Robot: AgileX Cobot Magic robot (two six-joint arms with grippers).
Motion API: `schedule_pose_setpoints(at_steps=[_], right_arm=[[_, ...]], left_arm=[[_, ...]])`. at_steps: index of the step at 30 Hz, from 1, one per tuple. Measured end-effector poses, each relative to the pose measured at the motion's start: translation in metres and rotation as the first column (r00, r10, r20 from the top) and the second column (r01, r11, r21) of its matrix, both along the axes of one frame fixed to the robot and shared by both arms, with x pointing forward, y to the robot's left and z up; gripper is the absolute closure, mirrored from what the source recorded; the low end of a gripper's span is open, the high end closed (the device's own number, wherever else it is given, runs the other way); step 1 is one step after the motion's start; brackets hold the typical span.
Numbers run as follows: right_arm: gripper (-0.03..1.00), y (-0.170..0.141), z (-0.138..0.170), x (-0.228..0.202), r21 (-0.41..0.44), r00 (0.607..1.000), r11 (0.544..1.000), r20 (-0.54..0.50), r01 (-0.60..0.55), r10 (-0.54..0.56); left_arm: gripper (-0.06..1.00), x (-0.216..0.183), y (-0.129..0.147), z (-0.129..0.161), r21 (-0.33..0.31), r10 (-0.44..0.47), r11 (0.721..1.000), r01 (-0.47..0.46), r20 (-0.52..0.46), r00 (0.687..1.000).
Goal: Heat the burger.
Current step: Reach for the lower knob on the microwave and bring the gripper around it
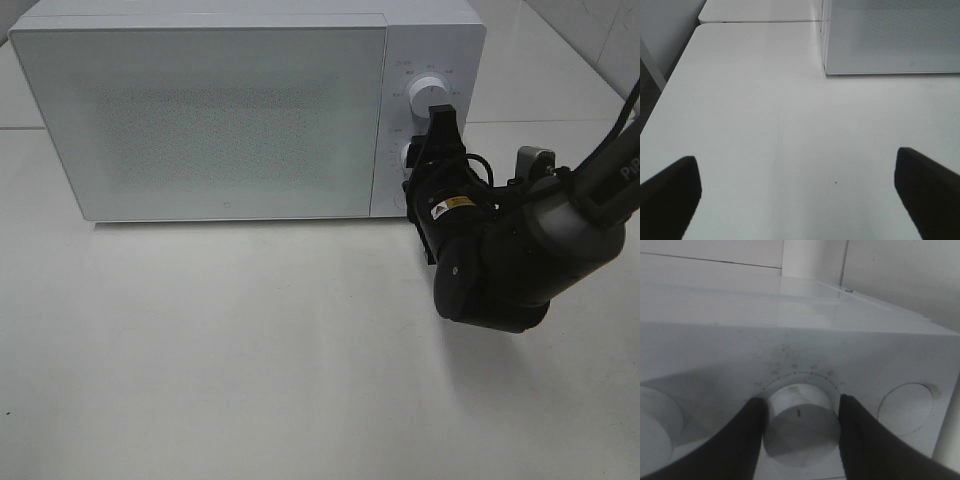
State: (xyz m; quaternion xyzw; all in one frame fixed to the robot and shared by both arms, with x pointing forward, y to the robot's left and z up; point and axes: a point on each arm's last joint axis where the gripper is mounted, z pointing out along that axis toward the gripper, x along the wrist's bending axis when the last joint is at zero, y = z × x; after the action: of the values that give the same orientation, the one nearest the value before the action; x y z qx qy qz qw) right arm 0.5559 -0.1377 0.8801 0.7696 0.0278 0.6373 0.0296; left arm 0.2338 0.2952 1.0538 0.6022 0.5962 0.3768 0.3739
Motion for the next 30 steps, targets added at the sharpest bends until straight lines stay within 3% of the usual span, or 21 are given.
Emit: schedule_pose_setpoints(at_steps=[4, 5, 8, 11, 24, 30], right_arm=[[0.53, -0.0002, 0.0, 0.0002, 0.075, 1.0, 0.997, -0.001, 0.018, -0.017], [0.53, -0.0005, -0.0002, 0.0001, 0.136, 0.999, 0.99, -0.004, 0.033, -0.033], [0.53, -0.0007, -0.0002, 0.0003, 0.212, 0.999, 0.976, -0.007, 0.052, -0.052], [0.53, -0.0007, -0.0004, 0.0003, 0.25, 0.998, 0.966, -0.011, 0.059, -0.058], [0.53, -0.0007, -0.0004, 0.0003, 0.239, 0.998, 0.969, -0.01, 0.057, -0.056], [0.53, -0.0007, -0.0004, 0.0003, 0.189, 0.999, 0.981, -0.009, 0.047, -0.047]], left_arm=[[-0.05, 0.0, 0.0, 0.0, 0.0, 0.0, 1.0, 0.0, 0.0, 1.0], [-0.05, 0.0, 0.0, 0.0, 0.0, 0.0, 1.0, 0.0, 0.0, 1.0], [-0.05, 0.0, 0.0, 0.0, 0.0, 0.0, 1.0, 0.0, 0.0, 1.0], [-0.05, 0.0, 0.0, 0.0, 0.0, 0.0, 1.0, 0.0, 0.0, 1.0], [-0.05, 0.0, 0.0, 0.0, 0.0, 0.0, 1.0, 0.0, 0.0, 1.0], [-0.05, 0.0, 0.0, 0.0, 0.0, 0.0, 1.0, 0.0, 0.0, 1.0]])
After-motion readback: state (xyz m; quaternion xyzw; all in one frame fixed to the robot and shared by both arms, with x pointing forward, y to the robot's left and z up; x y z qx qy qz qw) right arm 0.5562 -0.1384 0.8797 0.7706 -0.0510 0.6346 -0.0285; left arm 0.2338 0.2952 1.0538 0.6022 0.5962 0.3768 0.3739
